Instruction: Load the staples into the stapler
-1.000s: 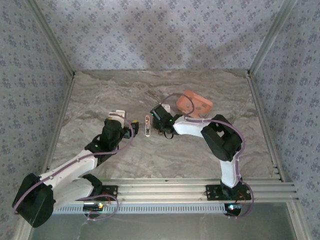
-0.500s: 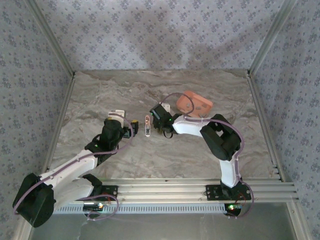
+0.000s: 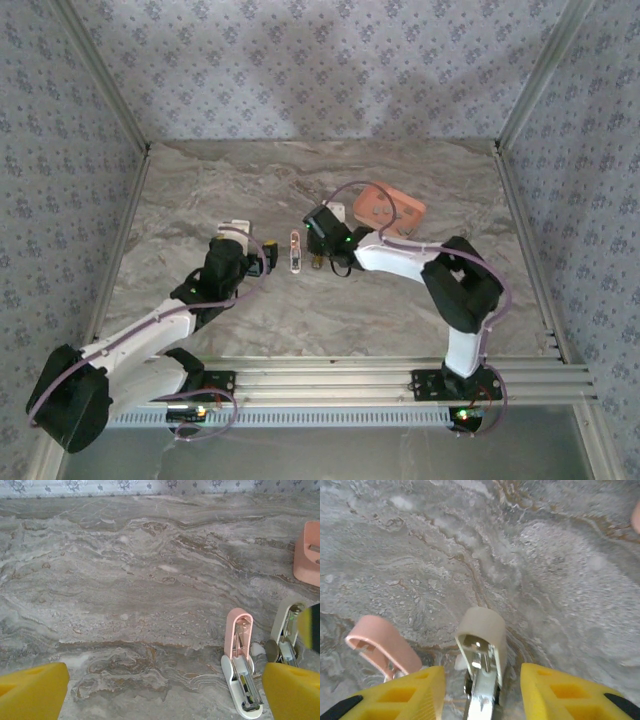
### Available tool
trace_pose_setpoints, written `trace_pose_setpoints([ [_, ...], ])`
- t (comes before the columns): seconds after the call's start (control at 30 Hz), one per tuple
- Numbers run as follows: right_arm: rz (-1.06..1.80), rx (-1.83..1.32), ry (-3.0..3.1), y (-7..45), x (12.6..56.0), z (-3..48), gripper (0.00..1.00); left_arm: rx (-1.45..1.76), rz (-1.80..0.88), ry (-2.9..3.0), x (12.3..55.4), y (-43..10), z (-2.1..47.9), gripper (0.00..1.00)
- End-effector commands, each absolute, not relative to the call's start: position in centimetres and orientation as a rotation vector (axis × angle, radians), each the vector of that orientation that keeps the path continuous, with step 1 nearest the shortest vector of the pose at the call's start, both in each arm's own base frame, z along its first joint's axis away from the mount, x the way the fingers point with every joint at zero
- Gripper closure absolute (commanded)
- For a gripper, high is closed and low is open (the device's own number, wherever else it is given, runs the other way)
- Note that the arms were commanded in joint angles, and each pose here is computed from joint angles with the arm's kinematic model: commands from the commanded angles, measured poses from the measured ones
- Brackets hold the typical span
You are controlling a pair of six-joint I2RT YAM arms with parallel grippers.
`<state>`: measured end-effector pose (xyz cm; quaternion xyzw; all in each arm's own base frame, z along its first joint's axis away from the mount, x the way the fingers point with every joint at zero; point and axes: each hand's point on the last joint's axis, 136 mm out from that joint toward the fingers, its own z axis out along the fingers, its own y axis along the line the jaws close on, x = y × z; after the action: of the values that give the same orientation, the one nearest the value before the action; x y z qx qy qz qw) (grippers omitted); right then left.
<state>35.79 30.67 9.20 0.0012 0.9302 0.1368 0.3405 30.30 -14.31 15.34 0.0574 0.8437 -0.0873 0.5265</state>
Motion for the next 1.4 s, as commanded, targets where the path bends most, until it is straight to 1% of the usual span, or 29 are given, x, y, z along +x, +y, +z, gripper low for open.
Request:
trace_pose_setpoints([
  [0.0, 0.346, -0.053, 2.458, 28.8, 34.7, 10.0, 0.54, 0.12, -0.25, 2.016, 30.7, -14.9, 15.7, 0.01],
  [0.17, 0.315, -0.11, 2.53, 25.0, 34.5, 10.4, 0.47, 0.135, -0.285, 2.031, 30.8, -15.6, 15.5, 0.01],
  [0.4, 0.331, -0.181, 2.59, 18.5, 36.6, 10.4, 0.41, 0.175, -0.347, 2.043, 30.9, -17.0, 15.0, 0.02],
  [0.53, 0.43, -0.251, 2.607, 16.8, 38.2, 10.0, 0.39, 0.188, -0.348, 2.056, 31.2, -17.4, 14.7, 0.02],
  [0.67, 0.38, -0.313, 2.624, 15.5, 40.4, 9.5, 0.38, 0.199, -0.351, 2.06, 31.5, -17.7, 14.8, 0.02],
  [0.9, 0.325, -0.393, 2.69, 15.0, 41.8, 7.1, 0.37, 0.222, -0.345, 2.067, 31.5, -18.0, 14.7, 0.02],
  [1.1, 0.315, -0.401, 2.713, 15.0, 42.3, 6.0, 0.39, 0.228, -0.335, 2.062, 31.7, -17.9, 14.9, 0.02],
  [1.23, 0.325, -0.398, 2.736, 15.1, 42.1, 5.4, 0.45, 0.232, -0.332, 2.064, 31.8, -18.0, 14.8, 0.02],
  [1.37, 0.325, -0.365, 2.743, 15.0, 42.0, 5.2, 0.54, 0.237, -0.333, 2.067, 31.9, -18.1, 14.8, 0.02],
])
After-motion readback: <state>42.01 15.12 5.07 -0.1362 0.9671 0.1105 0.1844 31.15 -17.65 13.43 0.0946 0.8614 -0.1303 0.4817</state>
